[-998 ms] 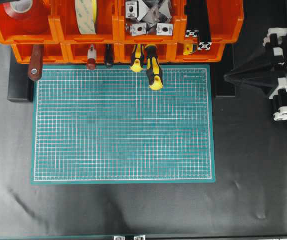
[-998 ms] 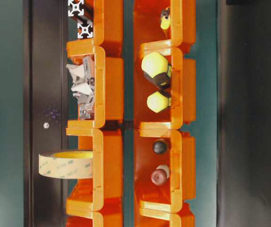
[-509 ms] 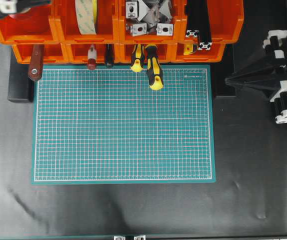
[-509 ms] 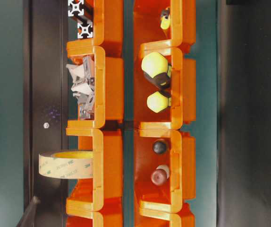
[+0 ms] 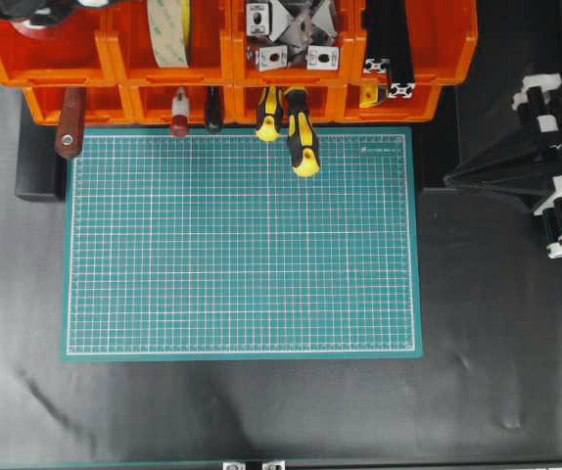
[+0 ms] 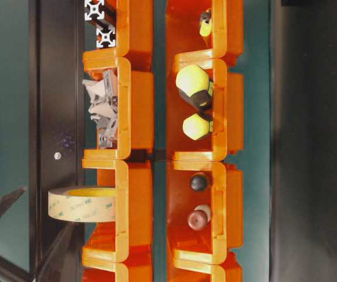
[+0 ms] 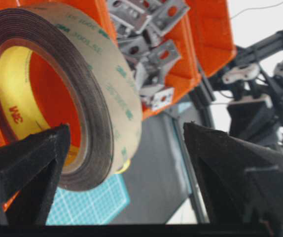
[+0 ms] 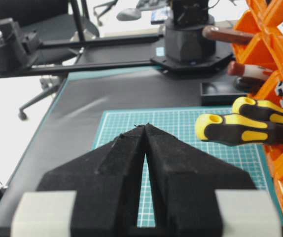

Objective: Pick foam from container rack with left arm.
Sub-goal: 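Close the left gripper on the black foam tape roll's rim, then lift the tape roll out of the bin and swing it over the mat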

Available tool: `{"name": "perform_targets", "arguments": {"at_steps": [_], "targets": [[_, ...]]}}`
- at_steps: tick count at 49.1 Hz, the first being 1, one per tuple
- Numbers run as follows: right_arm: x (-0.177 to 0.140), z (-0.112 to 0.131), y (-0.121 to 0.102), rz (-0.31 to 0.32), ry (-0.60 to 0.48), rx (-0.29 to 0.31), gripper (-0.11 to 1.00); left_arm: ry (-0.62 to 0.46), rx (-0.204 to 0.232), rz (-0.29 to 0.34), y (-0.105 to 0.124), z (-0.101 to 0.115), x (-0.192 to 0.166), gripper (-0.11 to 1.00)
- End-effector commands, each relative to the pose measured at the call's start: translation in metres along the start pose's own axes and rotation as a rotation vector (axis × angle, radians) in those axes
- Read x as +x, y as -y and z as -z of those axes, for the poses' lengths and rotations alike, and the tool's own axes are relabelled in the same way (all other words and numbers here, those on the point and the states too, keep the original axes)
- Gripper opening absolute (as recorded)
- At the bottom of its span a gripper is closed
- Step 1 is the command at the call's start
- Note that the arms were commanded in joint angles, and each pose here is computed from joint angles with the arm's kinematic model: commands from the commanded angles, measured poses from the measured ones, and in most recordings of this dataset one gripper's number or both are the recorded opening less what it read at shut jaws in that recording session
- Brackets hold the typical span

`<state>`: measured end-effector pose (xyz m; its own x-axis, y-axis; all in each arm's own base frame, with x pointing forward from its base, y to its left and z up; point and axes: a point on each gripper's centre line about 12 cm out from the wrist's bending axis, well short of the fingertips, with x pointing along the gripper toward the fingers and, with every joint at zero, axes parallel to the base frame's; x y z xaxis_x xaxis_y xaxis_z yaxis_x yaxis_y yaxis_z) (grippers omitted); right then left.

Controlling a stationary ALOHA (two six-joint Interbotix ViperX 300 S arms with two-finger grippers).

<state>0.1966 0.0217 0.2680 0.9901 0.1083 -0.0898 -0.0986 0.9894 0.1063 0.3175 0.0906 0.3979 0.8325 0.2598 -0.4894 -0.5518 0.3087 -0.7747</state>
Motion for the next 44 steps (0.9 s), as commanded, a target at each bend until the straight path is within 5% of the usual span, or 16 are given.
{"name": "perform_targets", "arguments": {"at_steps": [1,28,44], "targets": [[0.002,-0.005,-0.001,-0.004,0.015,-0.003,0.00,0.020,-0.002,0.031,0.013,-0.008,-0.002,0.89],[0.002,-0.006,-0.001,-0.005,0.020,-0.003,0.00,-0.004,0.003,0.000,0.014,-0.004,0.019,0.84],[0.001,-0.007,-0.001,-0.005,0.021,-0.003,0.00,-0.002,0.006,0.008,0.008,-0.001,0.017,0.30]]}}
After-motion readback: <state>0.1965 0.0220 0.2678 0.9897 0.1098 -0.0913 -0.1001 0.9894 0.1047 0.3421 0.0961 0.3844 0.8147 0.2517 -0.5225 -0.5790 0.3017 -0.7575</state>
